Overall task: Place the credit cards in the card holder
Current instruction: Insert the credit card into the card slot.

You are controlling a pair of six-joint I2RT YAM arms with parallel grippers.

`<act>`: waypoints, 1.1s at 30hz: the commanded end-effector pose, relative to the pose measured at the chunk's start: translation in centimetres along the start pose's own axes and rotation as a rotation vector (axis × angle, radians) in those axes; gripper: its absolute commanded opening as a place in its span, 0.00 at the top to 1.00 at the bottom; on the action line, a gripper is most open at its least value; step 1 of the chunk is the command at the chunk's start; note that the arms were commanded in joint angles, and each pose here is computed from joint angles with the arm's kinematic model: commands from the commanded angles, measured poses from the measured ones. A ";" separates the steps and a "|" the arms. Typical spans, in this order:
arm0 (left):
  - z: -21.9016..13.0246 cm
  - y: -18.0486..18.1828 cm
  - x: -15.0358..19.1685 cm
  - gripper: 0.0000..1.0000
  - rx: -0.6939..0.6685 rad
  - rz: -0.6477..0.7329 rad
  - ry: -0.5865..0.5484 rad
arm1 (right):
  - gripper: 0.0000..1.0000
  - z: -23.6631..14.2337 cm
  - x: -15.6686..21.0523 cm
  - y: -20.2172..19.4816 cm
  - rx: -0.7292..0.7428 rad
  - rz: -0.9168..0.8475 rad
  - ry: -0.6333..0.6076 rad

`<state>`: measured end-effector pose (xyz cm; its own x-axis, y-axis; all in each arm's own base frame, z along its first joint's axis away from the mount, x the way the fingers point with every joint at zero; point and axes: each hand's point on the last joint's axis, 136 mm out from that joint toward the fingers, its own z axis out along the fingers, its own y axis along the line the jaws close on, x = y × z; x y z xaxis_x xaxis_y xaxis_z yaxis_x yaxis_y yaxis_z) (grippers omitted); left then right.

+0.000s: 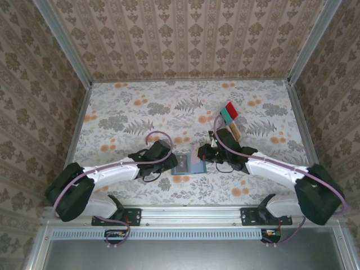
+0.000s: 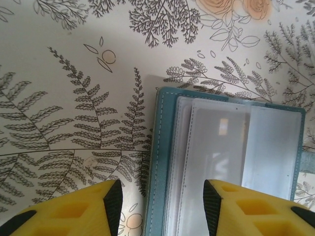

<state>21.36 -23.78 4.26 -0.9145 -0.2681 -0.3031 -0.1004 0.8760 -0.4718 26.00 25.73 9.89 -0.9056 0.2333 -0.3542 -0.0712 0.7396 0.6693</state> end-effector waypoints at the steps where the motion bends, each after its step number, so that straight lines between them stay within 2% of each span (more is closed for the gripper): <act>1: 0.2 -0.9 -0.1 0.51 0.017 0.022 0.014 | 1.00 1.1 0.8 1.2 -0.093 0.045 0.018; 12: 1.1 -1.0 0.3 0.53 0.022 0.026 0.035 | 1.00 4.0 3.0 -1.4 -0.066 0.072 0.091; 21: 2.0 -0.6 0.9 0.59 0.006 0.031 0.061 | 1.00 6.0 4.5 -3.5 -0.038 0.109 0.130; 33: 2.2 -0.1 1.1 0.62 -0.020 0.033 0.071 | 1.00 4.0 3.7 -5.4 0.060 0.078 0.113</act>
<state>21.13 -24.47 2.36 -0.9353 -0.2338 -0.2655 -0.0932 0.8868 -0.4527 25.53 27.51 4.17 -0.9454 0.2187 -0.2417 -0.0246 0.6915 0.7220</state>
